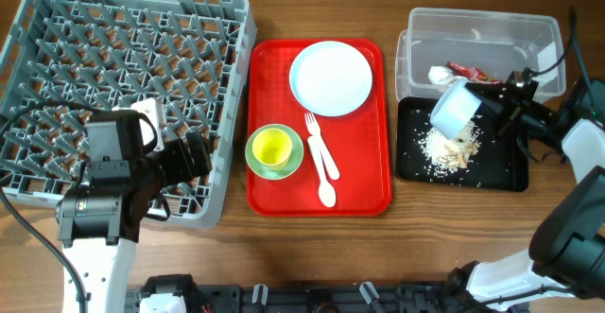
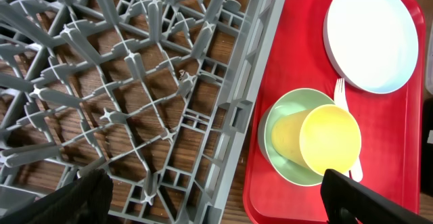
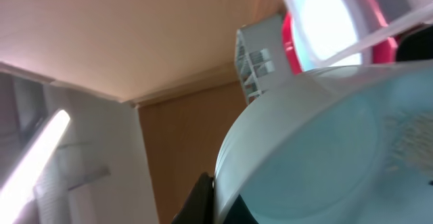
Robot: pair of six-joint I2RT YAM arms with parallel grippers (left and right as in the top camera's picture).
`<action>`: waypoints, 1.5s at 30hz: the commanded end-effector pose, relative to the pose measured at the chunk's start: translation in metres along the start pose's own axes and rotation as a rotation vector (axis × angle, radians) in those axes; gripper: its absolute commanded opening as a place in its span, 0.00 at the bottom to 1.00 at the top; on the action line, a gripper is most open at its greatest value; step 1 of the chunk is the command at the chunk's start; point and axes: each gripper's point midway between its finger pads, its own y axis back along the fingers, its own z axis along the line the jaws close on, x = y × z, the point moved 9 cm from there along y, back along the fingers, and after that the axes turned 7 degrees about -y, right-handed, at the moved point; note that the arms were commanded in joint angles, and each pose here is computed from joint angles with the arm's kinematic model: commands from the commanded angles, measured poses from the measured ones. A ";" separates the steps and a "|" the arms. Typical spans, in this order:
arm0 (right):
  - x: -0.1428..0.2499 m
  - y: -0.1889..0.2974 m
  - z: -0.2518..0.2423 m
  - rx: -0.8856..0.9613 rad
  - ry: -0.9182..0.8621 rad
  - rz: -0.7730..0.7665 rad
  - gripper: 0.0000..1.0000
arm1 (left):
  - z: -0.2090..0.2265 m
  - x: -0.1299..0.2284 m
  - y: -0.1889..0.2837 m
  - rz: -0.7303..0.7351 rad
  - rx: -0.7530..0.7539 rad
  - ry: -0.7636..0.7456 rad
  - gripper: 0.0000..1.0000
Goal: Sort waste into correct bins and load items into the dishwasher rack
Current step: 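Tip the bowl over the black tray to dump the rice, then set the empty blue bowl onto the white plate on the tray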
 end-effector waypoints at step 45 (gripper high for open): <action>0.016 -0.014 -0.005 -0.020 0.469 0.070 0.04 | -0.001 -0.005 -0.003 0.014 -0.001 0.007 1.00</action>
